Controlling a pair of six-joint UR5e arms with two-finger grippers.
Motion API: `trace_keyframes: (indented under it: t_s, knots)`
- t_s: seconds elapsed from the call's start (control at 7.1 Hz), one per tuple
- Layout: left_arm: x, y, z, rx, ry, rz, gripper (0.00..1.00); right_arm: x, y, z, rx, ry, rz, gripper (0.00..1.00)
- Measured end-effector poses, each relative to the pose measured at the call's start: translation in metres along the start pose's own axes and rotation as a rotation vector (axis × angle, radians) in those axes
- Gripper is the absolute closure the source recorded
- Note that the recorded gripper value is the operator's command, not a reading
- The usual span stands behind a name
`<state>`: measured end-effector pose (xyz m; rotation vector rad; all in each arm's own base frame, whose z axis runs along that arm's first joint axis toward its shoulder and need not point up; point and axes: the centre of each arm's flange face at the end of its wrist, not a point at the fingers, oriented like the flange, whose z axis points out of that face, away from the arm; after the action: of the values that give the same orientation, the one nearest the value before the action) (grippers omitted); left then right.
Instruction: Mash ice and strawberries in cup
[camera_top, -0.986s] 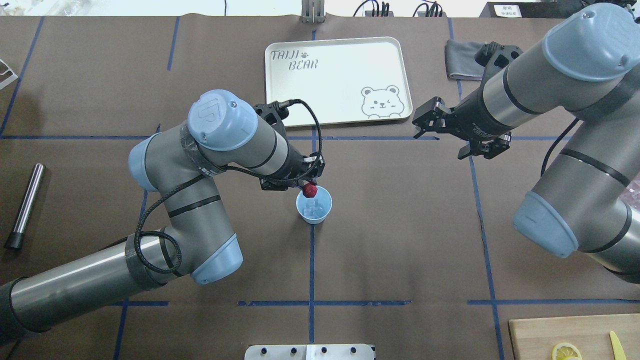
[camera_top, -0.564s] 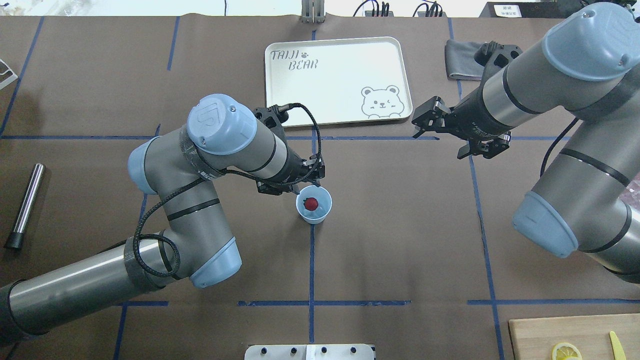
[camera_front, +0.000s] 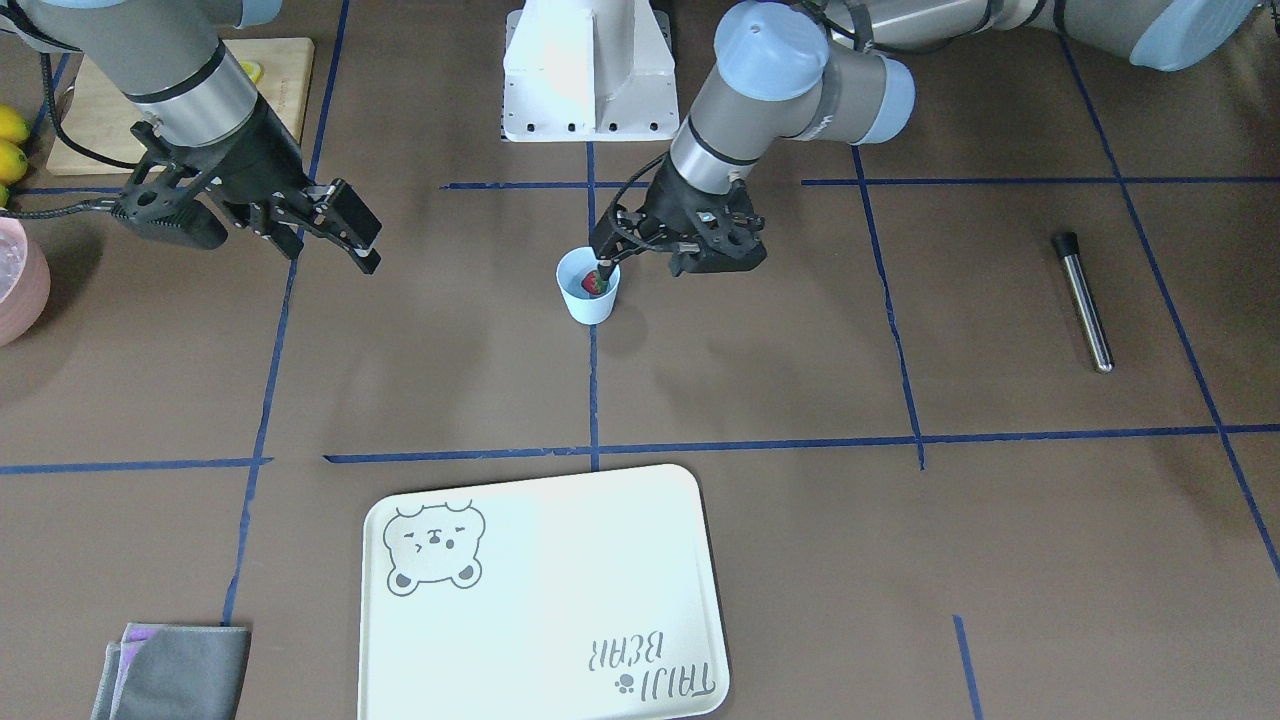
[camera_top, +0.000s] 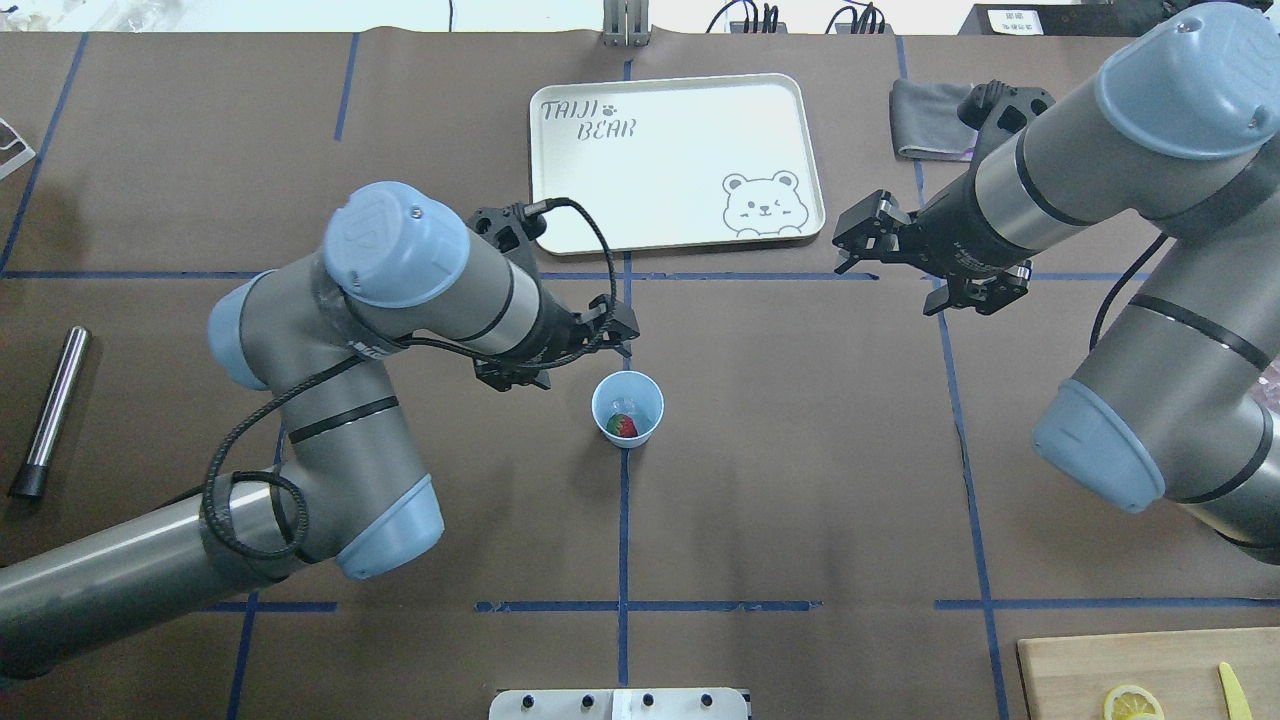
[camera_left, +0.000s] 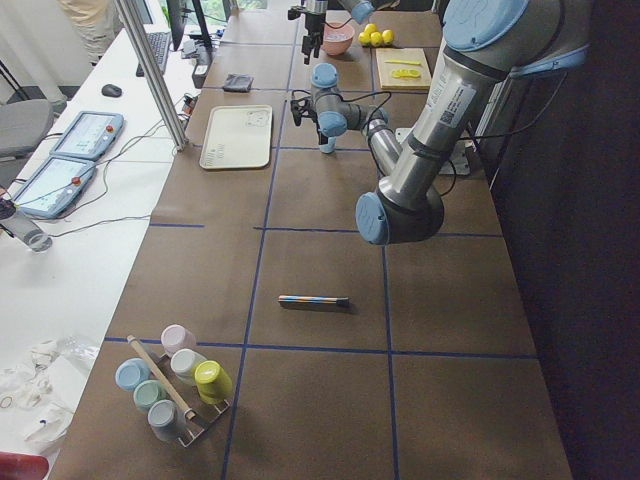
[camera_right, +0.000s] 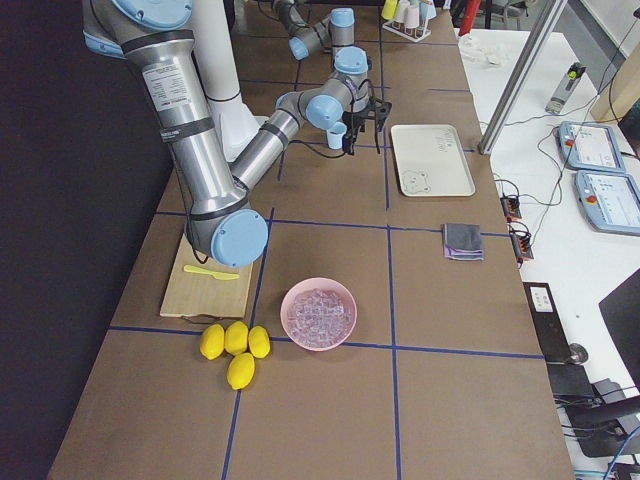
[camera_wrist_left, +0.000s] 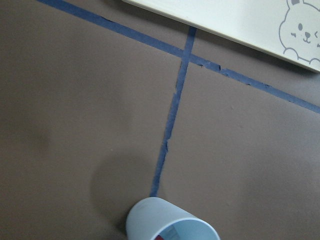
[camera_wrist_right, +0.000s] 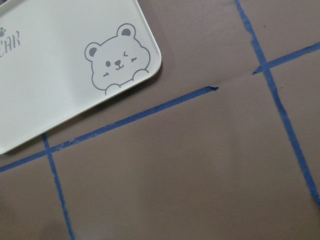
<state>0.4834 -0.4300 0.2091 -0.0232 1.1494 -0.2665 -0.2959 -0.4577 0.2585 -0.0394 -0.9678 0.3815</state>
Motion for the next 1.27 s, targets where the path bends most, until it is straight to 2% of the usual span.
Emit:
trace_keyframes:
  t_s: [0.14, 0.42, 0.7, 0.85, 0.99, 1.27]
  knots:
    - [-0.045, -0.014, -0.019, 0.026, -0.032, 0.050, 0.02, 0.021, -0.012, -0.007, -0.001, 0.010, -0.029, 0.00]
    - [-0.156, -0.046, -0.053, 0.056, -0.163, 0.213, 0.02, 0.063, -0.036, -0.021, -0.007, 0.029, -0.079, 0.00]
    - [-0.265, -0.083, -0.087, 0.061, -0.308, 0.407, 0.02, 0.095, -0.049, -0.024, -0.001, 0.056, -0.129, 0.00]
    - [-0.315, -0.111, -0.096, 0.040, -0.371, 0.456, 0.02, 0.106, -0.052, -0.024, 0.000, 0.065, -0.142, 0.00]
    - [-0.366, -0.139, -0.098, -0.007, -0.406, 0.459, 0.05, 0.111, -0.053, -0.024, 0.000, 0.071, -0.147, 0.00]
    - [-0.430, -0.170, -0.104, -0.054, -0.417, 0.419, 0.04, 0.117, -0.053, -0.022, -0.001, 0.077, -0.146, 0.00]
